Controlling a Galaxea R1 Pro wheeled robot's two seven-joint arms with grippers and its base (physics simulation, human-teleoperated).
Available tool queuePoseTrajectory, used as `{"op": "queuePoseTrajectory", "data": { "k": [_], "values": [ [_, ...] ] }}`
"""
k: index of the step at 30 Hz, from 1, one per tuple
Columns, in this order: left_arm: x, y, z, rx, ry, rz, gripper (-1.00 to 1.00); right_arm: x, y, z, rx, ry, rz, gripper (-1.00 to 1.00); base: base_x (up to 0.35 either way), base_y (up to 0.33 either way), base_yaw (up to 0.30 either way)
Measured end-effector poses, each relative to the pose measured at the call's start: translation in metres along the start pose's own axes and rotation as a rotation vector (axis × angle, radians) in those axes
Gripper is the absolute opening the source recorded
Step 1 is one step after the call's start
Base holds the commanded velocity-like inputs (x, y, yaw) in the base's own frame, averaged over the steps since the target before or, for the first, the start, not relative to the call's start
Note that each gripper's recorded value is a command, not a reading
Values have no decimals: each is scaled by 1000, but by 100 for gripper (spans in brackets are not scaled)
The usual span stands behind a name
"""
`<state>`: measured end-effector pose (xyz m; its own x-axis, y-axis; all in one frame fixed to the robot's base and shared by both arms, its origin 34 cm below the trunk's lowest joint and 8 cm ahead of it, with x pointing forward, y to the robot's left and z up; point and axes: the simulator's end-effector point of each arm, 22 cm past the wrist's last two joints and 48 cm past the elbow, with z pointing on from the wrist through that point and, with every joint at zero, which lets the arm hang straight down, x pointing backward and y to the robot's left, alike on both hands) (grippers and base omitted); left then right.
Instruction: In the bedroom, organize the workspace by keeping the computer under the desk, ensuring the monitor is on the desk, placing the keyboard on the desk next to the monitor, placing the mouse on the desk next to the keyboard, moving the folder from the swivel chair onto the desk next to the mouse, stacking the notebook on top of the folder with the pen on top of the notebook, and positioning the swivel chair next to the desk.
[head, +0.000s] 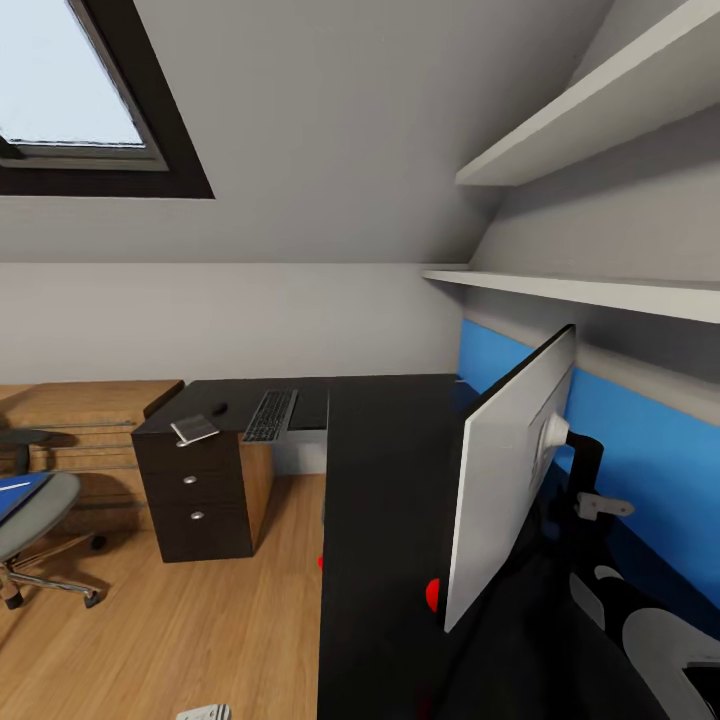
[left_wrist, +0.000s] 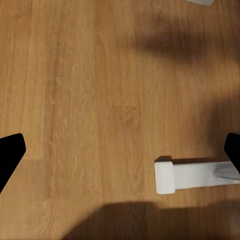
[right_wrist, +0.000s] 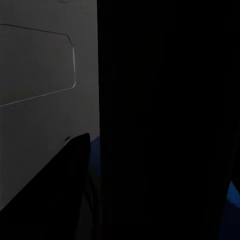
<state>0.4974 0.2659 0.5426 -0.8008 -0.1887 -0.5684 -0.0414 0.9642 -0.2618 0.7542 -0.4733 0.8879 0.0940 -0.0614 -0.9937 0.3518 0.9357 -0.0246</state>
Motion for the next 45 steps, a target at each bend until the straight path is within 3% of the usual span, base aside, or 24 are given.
{"op": "queuePoseTrajectory", "data": {
  "k": [10,11,13,32,45],
  "values": [
    [0,0,0,0,-1,0,100,0,0,0,-1,0,1,-100,0,0,0],
    [0,0,0,0,0,0,100,0,0,0,0,0,0,100,0,0,0],
    [0,0,0,0,0,0,100,9,-10,-4,43,18,-20,100,0,0,0],
    [0,0,0,0,0,-1,100,9,-10,-4,45,18,-20,100,-3,0,0],
    [0,0,0,1,-1,2,100,9,-10,-4,45,17,-20,100,-147,0,0]
  ]
}}
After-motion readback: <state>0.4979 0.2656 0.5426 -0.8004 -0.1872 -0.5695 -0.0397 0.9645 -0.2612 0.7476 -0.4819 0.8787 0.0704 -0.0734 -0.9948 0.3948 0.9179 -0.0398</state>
